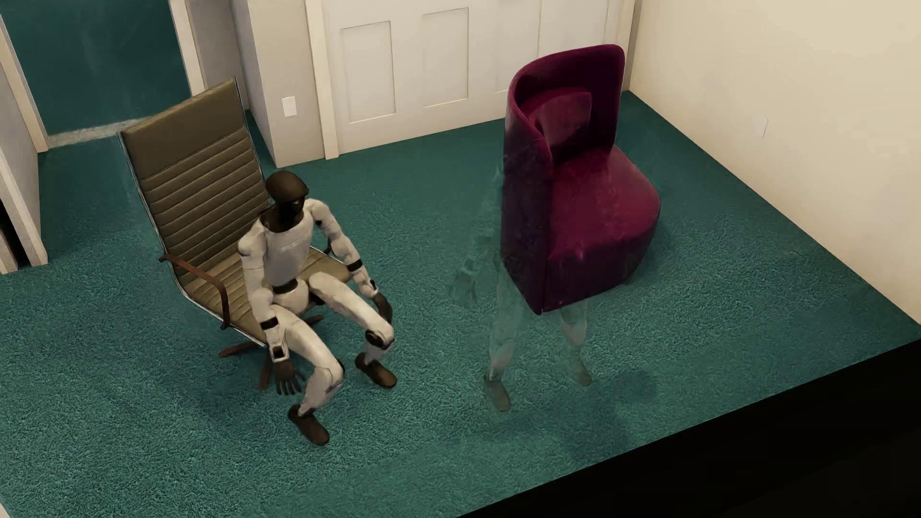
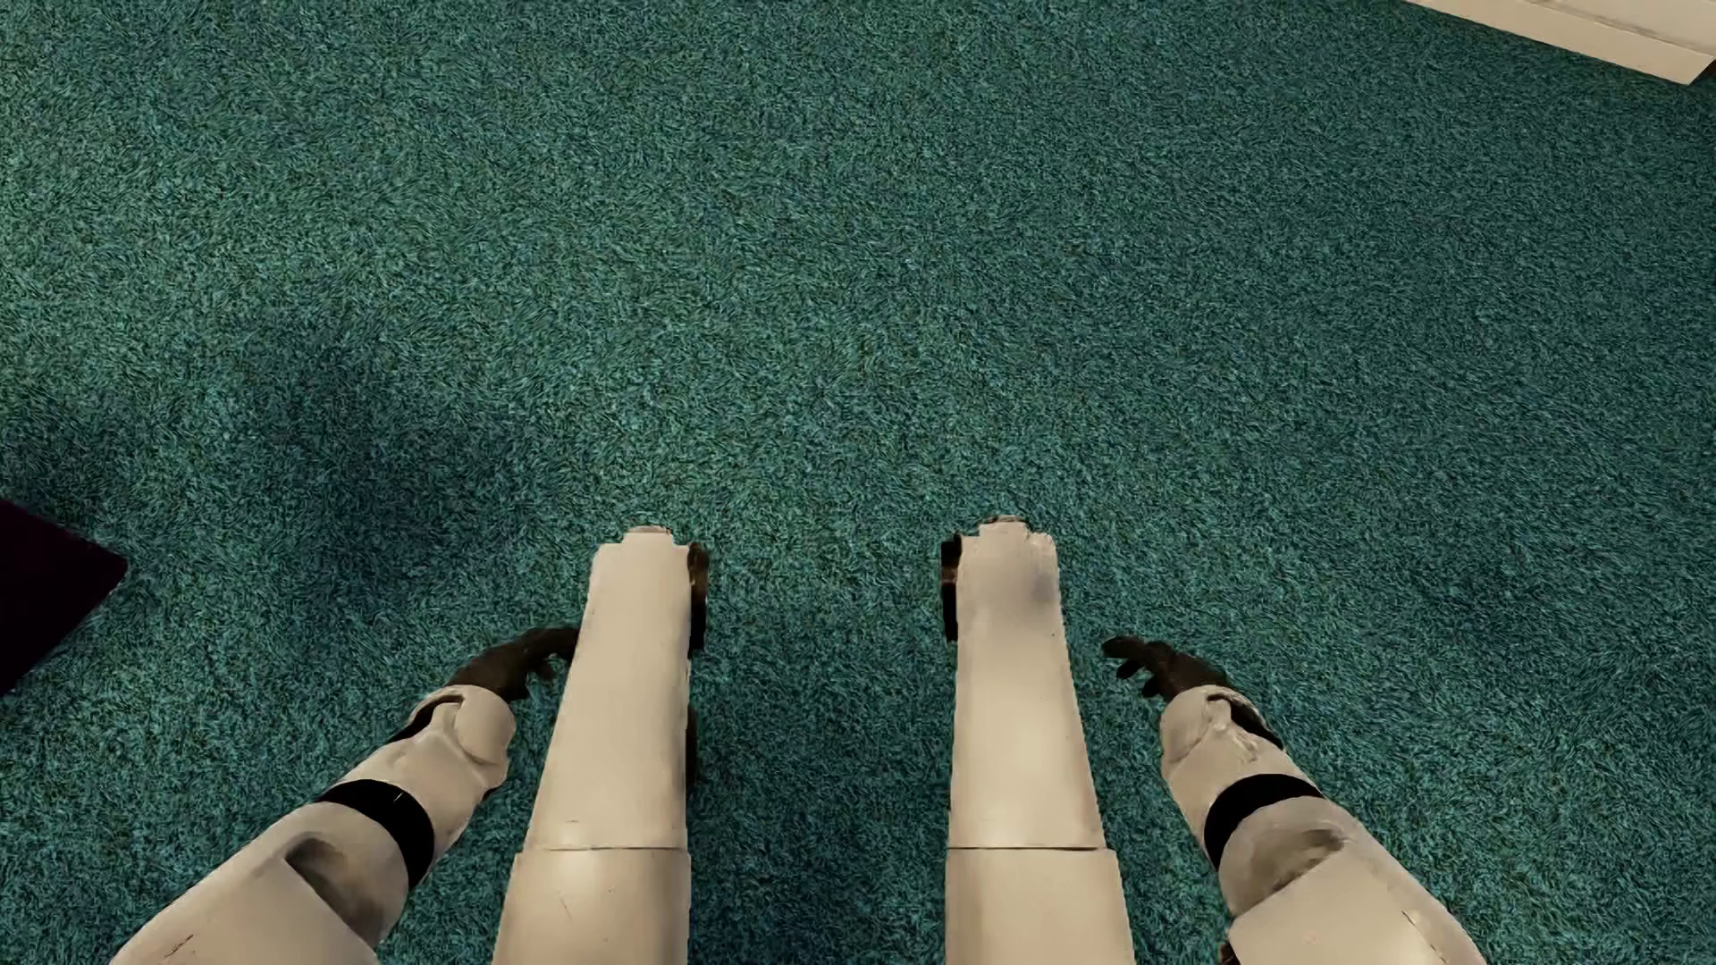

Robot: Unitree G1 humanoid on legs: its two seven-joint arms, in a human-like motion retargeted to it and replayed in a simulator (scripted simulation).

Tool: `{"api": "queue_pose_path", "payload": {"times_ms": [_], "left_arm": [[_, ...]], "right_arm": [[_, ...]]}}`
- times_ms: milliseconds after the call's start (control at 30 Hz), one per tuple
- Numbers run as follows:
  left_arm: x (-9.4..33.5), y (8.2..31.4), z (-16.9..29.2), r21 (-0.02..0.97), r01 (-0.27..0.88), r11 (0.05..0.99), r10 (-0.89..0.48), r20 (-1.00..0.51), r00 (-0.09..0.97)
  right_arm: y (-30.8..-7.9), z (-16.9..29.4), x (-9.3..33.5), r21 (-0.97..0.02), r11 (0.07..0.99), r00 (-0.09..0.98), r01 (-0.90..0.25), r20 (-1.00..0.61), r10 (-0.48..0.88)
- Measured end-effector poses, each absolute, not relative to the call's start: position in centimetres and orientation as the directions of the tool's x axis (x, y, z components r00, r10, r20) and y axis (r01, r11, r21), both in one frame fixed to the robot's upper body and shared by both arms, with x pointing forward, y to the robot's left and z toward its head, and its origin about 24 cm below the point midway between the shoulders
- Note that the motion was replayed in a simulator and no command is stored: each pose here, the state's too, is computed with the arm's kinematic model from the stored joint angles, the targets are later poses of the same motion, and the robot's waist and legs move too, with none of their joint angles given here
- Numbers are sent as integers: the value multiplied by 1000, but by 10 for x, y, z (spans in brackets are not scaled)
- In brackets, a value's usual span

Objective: Get off of the dark chair

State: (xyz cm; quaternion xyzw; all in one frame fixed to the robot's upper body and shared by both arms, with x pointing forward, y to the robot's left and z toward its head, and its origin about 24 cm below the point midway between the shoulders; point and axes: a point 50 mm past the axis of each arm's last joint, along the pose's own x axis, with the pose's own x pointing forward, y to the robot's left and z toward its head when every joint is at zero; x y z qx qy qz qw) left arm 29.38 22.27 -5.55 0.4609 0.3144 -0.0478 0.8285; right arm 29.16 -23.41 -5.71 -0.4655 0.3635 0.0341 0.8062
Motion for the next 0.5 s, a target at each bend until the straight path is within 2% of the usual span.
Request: {"api": "queue_pose_path", "payload": {"times_ms": [200, 500], "left_arm": [[288, 233, -59, 723, 380, 578, 247, -598, 762], [300, 231, -49, 740, 351, 573, 246, -565, 788]], "right_arm": [[-241, -60, 287, -718, 563, 704, -408, -640, -306], [-236, -51, 298, -738, 560, 741, -377, -603, -296]]}}
